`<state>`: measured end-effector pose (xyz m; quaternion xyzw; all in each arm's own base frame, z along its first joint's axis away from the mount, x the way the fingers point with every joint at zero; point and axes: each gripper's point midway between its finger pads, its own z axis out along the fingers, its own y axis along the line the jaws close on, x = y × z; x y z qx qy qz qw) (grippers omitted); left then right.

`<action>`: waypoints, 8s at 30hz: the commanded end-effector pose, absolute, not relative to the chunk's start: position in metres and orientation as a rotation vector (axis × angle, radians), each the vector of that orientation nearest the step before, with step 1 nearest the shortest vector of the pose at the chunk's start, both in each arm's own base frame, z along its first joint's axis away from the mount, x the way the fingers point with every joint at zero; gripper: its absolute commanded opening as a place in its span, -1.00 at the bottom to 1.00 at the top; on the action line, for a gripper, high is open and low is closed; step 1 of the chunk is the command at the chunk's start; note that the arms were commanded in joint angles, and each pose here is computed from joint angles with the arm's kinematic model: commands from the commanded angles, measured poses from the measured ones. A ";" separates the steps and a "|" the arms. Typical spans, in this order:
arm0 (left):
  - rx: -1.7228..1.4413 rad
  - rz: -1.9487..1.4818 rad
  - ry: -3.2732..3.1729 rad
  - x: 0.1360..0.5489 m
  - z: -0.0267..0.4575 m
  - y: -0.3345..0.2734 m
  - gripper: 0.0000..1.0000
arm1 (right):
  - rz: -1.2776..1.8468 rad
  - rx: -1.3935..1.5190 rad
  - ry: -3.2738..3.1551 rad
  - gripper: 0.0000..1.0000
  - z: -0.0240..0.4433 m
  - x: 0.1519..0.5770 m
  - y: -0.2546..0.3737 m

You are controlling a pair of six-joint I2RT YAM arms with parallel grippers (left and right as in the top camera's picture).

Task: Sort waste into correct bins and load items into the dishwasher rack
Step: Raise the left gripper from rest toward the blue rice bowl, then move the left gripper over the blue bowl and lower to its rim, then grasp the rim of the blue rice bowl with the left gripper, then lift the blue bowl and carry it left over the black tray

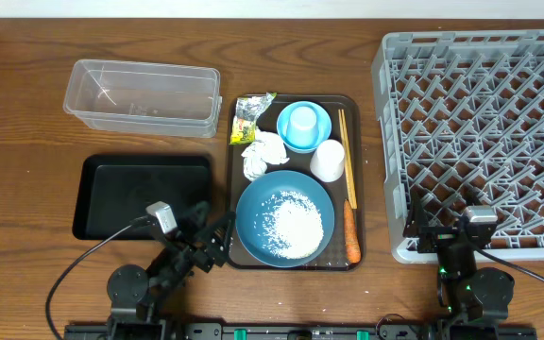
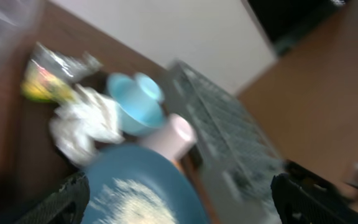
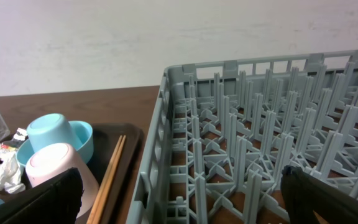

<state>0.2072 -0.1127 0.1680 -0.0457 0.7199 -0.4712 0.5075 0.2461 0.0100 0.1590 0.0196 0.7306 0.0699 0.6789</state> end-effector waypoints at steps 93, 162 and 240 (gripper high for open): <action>0.429 -0.150 2.959 0.208 0.048 -0.305 0.72 | 0.143 0.054 1.638 0.98 0.159 0.246 0.006; 0.476 0.031 2.927 0.183 0.011 -0.301 -0.52 | 0.143 0.054 1.638 0.99 0.159 0.246 0.006; -0.377 -0.871 2.605 0.365 0.209 -0.085 -0.88 | 0.143 0.054 1.638 0.98 0.159 0.246 0.006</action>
